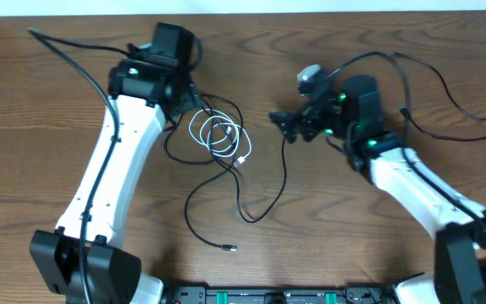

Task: Untangle cables

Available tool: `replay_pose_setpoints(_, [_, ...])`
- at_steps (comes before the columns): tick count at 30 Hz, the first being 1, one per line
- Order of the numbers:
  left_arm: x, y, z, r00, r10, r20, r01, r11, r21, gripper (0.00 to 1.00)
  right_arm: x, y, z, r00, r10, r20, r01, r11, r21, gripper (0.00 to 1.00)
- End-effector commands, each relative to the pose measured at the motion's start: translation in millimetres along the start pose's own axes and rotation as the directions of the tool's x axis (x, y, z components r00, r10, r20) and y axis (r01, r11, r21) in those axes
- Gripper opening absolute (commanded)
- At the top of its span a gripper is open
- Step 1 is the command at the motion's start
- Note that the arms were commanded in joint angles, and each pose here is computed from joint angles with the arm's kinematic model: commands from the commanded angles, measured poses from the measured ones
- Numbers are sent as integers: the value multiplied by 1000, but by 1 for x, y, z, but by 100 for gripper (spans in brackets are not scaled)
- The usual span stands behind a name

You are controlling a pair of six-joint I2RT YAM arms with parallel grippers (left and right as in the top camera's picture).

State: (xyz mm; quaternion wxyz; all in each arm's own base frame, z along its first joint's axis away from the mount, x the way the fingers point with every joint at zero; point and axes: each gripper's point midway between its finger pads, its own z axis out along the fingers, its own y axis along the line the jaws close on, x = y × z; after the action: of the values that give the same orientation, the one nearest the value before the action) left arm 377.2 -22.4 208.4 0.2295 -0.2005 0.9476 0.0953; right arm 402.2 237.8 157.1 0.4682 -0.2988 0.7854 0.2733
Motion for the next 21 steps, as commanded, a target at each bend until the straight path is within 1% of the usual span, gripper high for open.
replay_pose_setpoints(1, [-6, 17, 3, 1000, -24, 7, 24, 999, -36, 93, 19, 13, 29, 1000, 21, -18, -21, 999, -33, 99])
replay_pose_setpoints(6, [-6, 20, 4, 1000, -23, -1, 23, 999, -44, 94, 25, 33, 59, 996, 80, 31, -77, 993, -92, 99])
replay_pose_setpoints(7, [-5, 21, 4, 1000, -23, -2, 23, 999, -45, 99, 26, 38, 64, 996, 81, 38, -76, 991, -110, 99])
replay_pose_setpoints(10, [-4, 21, 4, 1000, -21, -8, 20, 999, -49, 98, 33, 56, 77, 997, 59, 54, -50, 987, -154, 98])
replay_pose_setpoints(14, [-4, 21, 4, 1000, -21, -7, 21, 999, -48, 98, 50, 82, 92, 999, 39, 34, -32, 978, -205, 94])
replay_pose_setpoints(16, [-4, 21, 4, 1000, -21, -7, 21, 999, -48, 98, 63, 85, 99, 998, 58, 3, -56, 982, -183, 91])
replay_pose_setpoints(18, [-4, 21, 4, 1000, -21, -7, 21, 999, -48, 98, 70, 85, 102, 998, 65, -14, -66, 983, -171, 90])
replay_pose_setpoints(20, [-4, 21, 4, 1000, -21, -7, 21, 999, -48, 98, 75, 85, 103, 997, 68, -29, -72, 983, -171, 82])
replay_pose_setpoints(21, [-4, 21, 4, 1000, -21, -7, 21, 999, -48, 98, 77, 85, 104, 997, 69, -34, -74, 983, -170, 74])
